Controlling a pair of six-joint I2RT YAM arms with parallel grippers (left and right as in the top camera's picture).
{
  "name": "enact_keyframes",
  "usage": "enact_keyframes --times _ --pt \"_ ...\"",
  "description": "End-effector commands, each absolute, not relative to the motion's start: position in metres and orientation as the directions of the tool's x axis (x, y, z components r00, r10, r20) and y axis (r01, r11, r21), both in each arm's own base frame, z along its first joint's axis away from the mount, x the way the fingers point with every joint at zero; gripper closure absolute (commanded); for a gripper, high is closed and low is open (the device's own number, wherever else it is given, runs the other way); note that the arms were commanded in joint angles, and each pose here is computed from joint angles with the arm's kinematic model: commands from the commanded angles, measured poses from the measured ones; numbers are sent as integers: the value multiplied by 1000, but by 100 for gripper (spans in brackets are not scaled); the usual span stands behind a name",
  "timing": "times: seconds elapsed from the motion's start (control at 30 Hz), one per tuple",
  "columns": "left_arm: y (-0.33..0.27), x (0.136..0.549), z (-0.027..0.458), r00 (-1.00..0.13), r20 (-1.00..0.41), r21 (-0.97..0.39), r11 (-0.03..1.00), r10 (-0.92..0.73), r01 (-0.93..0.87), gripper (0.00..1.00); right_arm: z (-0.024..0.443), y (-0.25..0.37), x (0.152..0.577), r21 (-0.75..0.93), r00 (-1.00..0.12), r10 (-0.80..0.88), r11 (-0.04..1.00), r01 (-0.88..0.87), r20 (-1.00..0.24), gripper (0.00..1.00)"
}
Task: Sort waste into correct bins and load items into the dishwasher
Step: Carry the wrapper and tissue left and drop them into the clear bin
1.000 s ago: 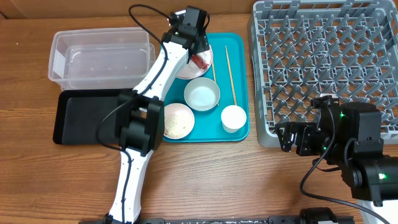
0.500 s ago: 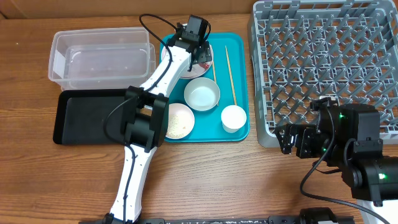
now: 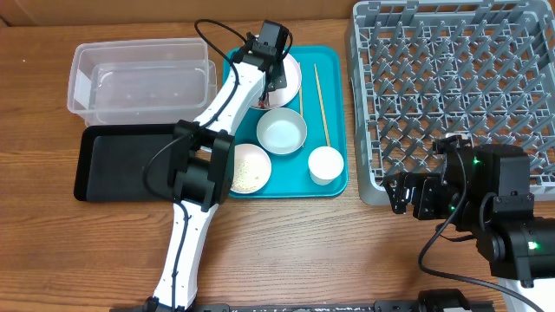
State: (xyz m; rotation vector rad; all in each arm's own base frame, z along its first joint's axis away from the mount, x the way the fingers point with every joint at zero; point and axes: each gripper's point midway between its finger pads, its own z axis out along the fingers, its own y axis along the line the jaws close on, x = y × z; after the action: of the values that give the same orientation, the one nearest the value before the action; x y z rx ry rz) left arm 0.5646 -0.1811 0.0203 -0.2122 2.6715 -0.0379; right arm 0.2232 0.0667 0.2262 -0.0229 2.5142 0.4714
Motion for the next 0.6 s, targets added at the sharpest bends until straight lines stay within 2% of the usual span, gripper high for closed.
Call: enact_keyframes --times 0.0,0.23,0.33,0.43,0.57 --pt "-194 571 104 -837 -535 -121 991 -116 -60 96 238 69 226 334 -814 87 933 -136 -574 0" --pt "-176 543 231 -761 -635 -163 986 -135 -39 96 240 70 228 333 -808 87 933 -140 -583 0" --pt "-153 530 268 -731 -663 -170 983 -164 -67 96 241 70 229 333 -804 88 932 -142 -589 0" --pt "-119 521 286 -717 -659 -182 974 -225 -138 96 241 70 230 333 -802 88 932 -143 -591 0" --pt "-62 517 277 -712 -604 -199 933 -358 -301 96 241 70 230 333 -803 88 932 -143 -590 0"
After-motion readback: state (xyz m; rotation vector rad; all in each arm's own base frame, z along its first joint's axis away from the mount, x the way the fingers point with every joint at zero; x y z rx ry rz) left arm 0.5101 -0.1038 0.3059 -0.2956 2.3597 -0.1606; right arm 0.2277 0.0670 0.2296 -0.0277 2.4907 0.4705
